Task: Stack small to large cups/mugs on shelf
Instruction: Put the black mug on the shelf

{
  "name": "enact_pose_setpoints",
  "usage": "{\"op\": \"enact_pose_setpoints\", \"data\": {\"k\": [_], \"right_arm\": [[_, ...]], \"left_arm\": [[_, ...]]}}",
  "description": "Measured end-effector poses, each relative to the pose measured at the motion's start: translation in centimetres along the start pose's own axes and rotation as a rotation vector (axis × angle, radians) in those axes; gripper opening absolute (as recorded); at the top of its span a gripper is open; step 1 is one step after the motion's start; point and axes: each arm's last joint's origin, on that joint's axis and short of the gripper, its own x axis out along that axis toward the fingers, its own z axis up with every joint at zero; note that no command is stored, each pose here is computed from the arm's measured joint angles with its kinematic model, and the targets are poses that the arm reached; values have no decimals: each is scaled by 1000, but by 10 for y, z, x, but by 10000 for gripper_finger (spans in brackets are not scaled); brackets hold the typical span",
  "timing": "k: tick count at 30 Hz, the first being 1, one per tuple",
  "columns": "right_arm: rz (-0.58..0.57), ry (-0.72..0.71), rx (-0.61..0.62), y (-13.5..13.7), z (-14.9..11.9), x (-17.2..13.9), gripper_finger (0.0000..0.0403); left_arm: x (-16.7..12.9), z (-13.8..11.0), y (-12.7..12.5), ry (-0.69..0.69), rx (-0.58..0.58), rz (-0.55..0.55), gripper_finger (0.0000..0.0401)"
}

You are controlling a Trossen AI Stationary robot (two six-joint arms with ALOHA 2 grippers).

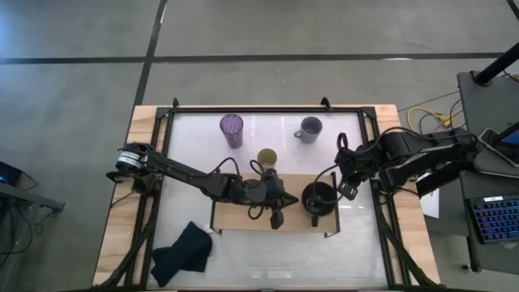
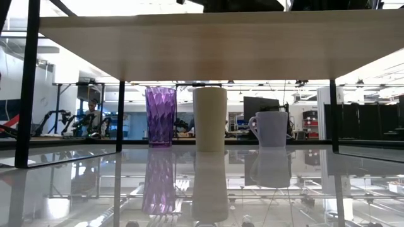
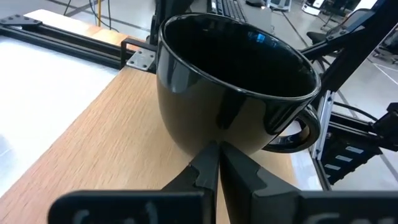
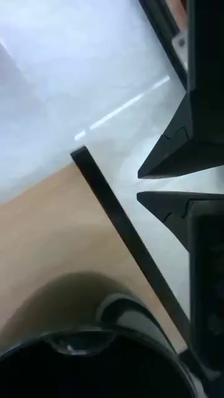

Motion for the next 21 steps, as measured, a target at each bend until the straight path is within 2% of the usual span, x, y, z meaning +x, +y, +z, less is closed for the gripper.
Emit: {"op": "enact_pose_setpoints", "data": {"k": [4, 10, 16, 21], "right_arm": [[95, 26, 27, 3, -1, -3, 38], [194, 49, 2, 13, -2, -3, 38], [204, 78, -21, 19, -3, 1, 38], [249, 37, -26, 24, 1, 0, 38]], "left_arm": [[0, 1, 2, -4, 6, 12, 0], [2, 4, 8, -17, 19, 25, 0], [2, 5, 11, -20, 15, 33, 0], [2, 6, 11, -29, 13, 29, 0]]}}
